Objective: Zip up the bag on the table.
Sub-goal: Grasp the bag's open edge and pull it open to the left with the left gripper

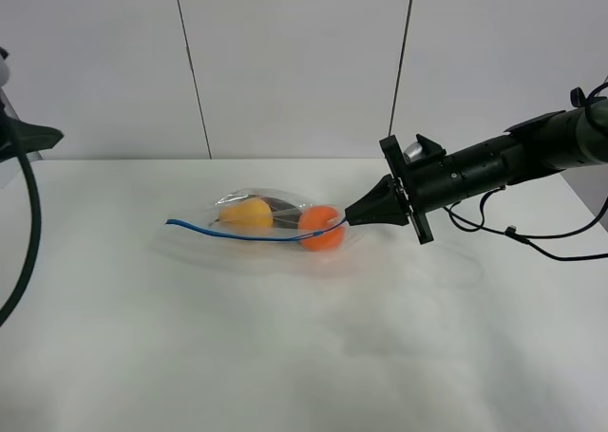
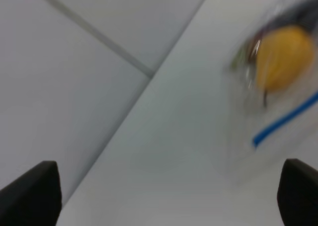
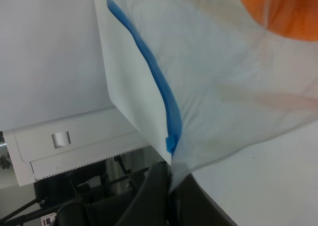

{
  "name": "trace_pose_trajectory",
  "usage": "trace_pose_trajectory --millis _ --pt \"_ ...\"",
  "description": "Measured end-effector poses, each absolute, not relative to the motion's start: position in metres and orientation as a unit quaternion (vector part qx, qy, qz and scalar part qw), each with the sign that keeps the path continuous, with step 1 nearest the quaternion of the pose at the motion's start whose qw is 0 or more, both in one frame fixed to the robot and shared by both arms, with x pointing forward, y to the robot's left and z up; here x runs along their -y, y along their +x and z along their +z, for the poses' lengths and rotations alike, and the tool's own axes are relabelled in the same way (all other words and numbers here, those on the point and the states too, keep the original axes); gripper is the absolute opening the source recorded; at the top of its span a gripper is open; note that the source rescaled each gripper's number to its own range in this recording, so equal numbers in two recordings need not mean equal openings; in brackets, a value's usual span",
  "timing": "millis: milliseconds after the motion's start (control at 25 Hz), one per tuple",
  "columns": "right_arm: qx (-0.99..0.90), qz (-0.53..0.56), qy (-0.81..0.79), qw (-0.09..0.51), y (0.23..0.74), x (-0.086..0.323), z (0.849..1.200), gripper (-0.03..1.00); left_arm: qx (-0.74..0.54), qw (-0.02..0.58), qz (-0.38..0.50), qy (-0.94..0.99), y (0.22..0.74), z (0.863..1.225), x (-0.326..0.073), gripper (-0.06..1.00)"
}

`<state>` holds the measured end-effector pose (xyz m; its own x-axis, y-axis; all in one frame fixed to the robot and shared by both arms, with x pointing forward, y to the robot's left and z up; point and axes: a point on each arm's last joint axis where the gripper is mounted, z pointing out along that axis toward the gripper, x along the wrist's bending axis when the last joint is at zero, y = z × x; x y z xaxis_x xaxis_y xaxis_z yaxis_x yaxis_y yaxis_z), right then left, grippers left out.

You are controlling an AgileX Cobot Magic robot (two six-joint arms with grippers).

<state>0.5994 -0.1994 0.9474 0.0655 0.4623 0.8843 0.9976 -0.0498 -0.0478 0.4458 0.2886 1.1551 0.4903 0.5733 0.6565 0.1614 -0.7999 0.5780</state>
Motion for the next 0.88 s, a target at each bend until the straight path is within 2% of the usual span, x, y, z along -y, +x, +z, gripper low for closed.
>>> trace_pose_trajectory --millis 120,360,560,880 --pt "0.581 -0.361 -0.628 0.371 0.599 0.199 0.947 0.0 -0.197 0.276 0.446 0.828 0.459 1.148 -0.274 1.0" --pt "0.581 -0.361 -0.629 0.371 0.599 0.199 0.947 0.0 -0.147 0.316 0.416 0.84 0.473 1.11 -0.228 1.0" --pt "0.581 -0.361 -0.629 0.37 0.6 0.199 0.947 0.0 -0.141 0.357 0.356 0.852 0.475 1.074 -0.175 1.0" --pt "0.581 -0.361 -0.629 0.37 0.6 0.2 0.947 0.0 -0.115 0.354 0.339 0.864 0.48 1.014 -0.096 1.0"
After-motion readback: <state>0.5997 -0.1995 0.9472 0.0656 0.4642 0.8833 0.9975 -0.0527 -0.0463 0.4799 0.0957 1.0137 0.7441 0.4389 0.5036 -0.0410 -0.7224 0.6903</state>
